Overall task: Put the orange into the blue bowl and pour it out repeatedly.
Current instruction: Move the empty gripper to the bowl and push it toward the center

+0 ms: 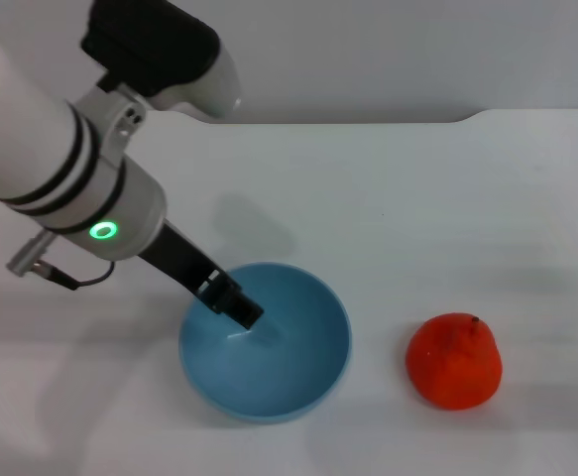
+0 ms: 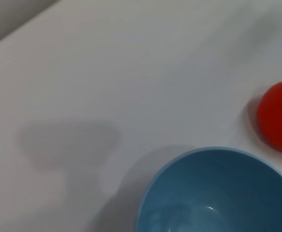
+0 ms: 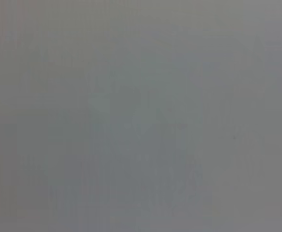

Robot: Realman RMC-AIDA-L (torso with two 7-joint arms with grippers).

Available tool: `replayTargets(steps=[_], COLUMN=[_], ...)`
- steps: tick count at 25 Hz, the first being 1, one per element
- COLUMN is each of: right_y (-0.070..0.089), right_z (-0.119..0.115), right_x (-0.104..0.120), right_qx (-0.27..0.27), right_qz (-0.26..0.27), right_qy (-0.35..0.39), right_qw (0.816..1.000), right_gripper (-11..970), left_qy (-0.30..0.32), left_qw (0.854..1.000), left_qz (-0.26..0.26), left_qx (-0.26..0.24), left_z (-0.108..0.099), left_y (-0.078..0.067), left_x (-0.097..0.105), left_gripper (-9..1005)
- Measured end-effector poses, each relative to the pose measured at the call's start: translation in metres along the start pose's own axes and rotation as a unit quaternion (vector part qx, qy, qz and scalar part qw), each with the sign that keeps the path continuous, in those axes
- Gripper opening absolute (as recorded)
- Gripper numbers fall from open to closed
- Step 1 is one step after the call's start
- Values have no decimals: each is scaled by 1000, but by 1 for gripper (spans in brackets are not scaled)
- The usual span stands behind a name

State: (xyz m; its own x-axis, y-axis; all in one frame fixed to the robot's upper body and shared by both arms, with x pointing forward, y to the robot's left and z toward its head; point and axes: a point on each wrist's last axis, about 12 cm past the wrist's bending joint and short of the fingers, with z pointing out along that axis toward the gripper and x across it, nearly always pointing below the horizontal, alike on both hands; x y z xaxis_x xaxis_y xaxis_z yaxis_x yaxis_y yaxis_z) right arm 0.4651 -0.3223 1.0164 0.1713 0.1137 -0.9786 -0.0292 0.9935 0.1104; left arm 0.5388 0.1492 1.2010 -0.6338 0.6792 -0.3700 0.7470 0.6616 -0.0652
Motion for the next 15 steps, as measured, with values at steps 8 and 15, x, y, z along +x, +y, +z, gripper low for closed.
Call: replayTargets(steps=[8,15], right_y=[0,-2], right_z=[0,-1], right_x=[0,-1], right_qx=[0,1], right_qz=[-2,-4], right_qy=[-2,-3], right_qw=[1000,1000], right_gripper=[449,449], left_qy=[7,29], left_qw=[1000,999], left_qz=[-14,-30], left_qx=[-27,-32], left_z=[19,31], left_y=[13,21], left_x=[-4,-1], left_gripper=[795,783])
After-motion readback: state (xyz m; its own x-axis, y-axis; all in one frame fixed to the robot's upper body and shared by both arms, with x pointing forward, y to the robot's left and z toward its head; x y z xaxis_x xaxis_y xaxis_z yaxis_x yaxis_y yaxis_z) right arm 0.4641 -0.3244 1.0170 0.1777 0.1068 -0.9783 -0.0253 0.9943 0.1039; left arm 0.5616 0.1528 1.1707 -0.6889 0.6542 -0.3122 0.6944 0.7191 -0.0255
